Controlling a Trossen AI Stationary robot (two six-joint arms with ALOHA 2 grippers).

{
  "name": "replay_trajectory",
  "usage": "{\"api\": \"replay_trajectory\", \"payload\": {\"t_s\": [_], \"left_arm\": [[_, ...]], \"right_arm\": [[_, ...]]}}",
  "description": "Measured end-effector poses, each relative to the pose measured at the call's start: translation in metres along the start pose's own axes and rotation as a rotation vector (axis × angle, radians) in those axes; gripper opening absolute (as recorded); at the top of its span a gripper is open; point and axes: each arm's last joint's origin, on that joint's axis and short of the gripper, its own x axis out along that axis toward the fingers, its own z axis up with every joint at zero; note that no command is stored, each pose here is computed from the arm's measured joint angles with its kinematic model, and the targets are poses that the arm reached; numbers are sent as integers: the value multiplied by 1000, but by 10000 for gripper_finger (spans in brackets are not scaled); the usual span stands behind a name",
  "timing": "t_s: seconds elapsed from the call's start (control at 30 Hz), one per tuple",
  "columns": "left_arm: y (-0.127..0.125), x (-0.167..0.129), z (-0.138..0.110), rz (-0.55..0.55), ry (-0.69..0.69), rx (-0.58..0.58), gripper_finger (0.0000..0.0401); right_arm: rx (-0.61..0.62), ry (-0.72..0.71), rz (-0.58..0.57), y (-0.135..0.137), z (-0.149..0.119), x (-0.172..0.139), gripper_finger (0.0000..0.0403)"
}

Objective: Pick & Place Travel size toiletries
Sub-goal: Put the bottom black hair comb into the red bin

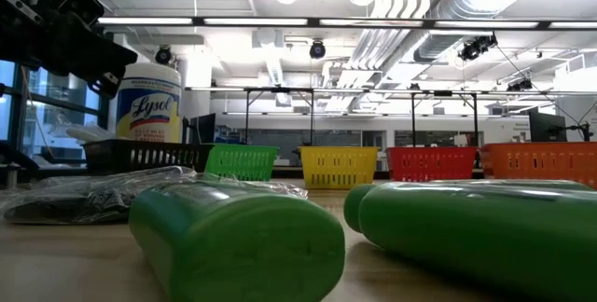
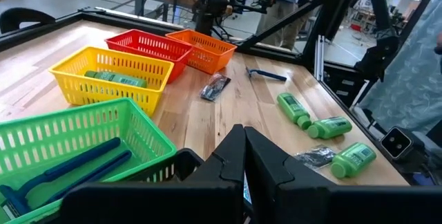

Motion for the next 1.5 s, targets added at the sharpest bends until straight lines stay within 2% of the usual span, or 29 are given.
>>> {"api": "replay_trajectory", "payload": {"t_s": [0.13,0.37,0.77,1.17,1.37,1.5], "left_arm": [[0,0,0,0,-1,-3,0],[0,0,0,0,-1,-3,0],[0,0,0,0,-1,-3,0],[0,0,0,2,-2,-3,0],[0,0,0,2,-3,-3,0],[0,0,0,3,-4,-10,0]], "right_arm": [[-18,-34,-31,-8,-6,-9,3],[36,-127,-62,-26,-22,-29,3],[80,-318,-132,-49,-71,-42,2],[74,-485,-178,-67,-92,-60,2],[72,-523,-211,-67,-90,-60,2],[79,-639,-214,-69,-79,-67,2]]}}
